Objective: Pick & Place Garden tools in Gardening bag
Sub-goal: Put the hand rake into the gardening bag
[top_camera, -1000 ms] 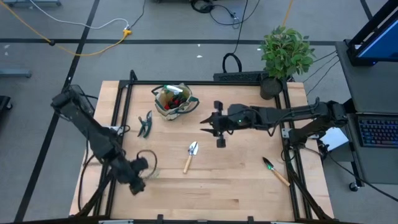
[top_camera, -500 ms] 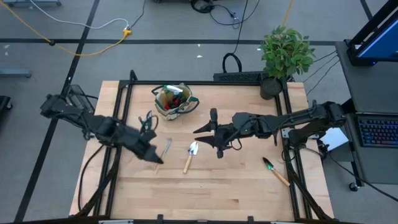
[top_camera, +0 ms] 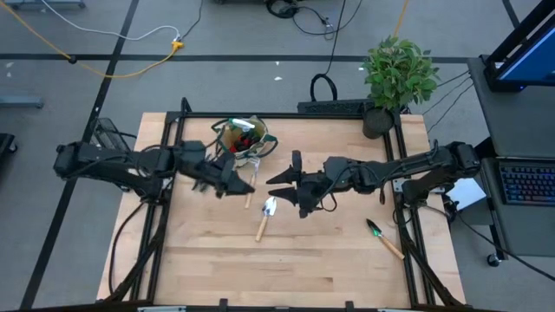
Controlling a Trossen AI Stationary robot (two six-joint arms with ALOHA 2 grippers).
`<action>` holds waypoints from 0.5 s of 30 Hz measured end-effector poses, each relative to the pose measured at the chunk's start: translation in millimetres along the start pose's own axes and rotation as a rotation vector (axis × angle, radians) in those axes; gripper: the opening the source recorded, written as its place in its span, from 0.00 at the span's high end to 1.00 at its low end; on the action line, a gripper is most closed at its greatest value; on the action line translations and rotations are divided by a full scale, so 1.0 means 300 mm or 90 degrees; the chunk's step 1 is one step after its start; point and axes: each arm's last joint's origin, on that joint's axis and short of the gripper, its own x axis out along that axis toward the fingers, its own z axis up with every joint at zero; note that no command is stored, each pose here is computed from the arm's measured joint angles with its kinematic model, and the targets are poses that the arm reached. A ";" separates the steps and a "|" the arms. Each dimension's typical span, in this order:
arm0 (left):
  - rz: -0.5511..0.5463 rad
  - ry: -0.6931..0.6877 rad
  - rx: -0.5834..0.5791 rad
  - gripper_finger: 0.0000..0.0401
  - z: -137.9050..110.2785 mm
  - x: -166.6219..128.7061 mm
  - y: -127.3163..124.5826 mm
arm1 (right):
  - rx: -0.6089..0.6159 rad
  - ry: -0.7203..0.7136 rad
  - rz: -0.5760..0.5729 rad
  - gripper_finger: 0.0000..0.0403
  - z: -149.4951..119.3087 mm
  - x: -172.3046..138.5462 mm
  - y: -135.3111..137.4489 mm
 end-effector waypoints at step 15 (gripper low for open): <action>-0.082 0.078 -0.087 0.84 0.106 0.098 0.011 | -0.007 0.080 -0.018 0.61 -0.060 0.018 -0.007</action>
